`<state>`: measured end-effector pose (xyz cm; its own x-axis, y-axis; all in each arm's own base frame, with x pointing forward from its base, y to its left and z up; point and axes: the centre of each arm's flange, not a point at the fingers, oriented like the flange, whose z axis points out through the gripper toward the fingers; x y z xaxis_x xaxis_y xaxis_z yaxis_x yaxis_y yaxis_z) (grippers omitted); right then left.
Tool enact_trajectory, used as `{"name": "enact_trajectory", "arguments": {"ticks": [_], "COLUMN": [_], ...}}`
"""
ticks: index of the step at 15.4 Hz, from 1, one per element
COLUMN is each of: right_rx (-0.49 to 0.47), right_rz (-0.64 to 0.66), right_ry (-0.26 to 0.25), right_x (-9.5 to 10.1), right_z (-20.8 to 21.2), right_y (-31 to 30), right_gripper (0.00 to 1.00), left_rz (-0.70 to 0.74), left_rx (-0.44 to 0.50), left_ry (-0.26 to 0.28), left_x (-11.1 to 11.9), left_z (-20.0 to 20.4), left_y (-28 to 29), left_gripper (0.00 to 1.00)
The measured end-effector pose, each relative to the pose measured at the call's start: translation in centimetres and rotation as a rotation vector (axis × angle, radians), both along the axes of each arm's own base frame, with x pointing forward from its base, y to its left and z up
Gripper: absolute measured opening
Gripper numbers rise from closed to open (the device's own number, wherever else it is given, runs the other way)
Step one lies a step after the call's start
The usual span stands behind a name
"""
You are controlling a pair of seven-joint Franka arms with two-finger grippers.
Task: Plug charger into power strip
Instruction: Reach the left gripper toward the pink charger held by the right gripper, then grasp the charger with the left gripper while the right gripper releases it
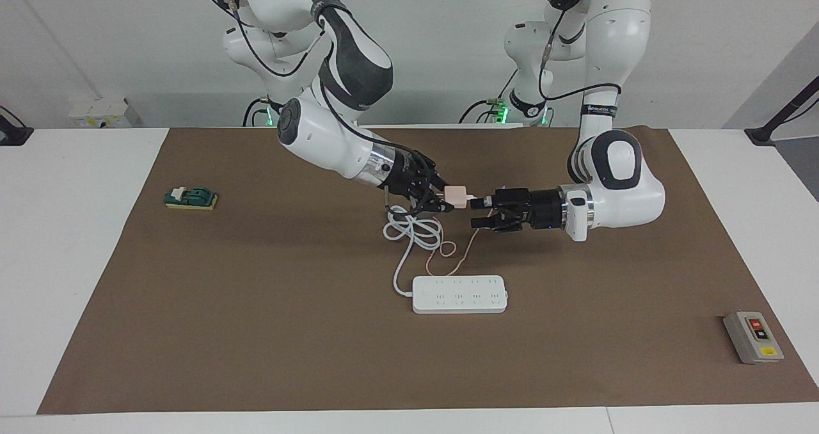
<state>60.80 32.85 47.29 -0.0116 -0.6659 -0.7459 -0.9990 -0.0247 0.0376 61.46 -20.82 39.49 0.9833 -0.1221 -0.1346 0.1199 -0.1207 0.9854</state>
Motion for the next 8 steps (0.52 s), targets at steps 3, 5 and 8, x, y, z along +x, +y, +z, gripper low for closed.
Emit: {"name": "enact_trajectory", "arguments": {"ticks": [3, 5, 8], "right_rx": [0.000, 0.000, 0.000], "right_rz": [0.000, 0.000, 0.000], "right_ry": [0.000, 0.000, 0.000], "right_x": [0.0, 0.0, 0.0], "right_z": [0.0, 0.0, 0.0], "right_y": [0.0, 0.0, 0.0], "right_gripper": [0.50, 0.50, 0.50], "left_rz": [-0.012, -0.023, -0.044], "left_rx": [-0.021, -0.037, -0.050], "left_ry": [0.005, -0.006, -0.021], "left_x": [-0.5, -0.9, -1.9], "left_z": [-0.1, -0.1, -0.5], "left_y": [-0.6, -1.4, -2.6], "left_gripper": [1.00, 1.00, 1.00]}}
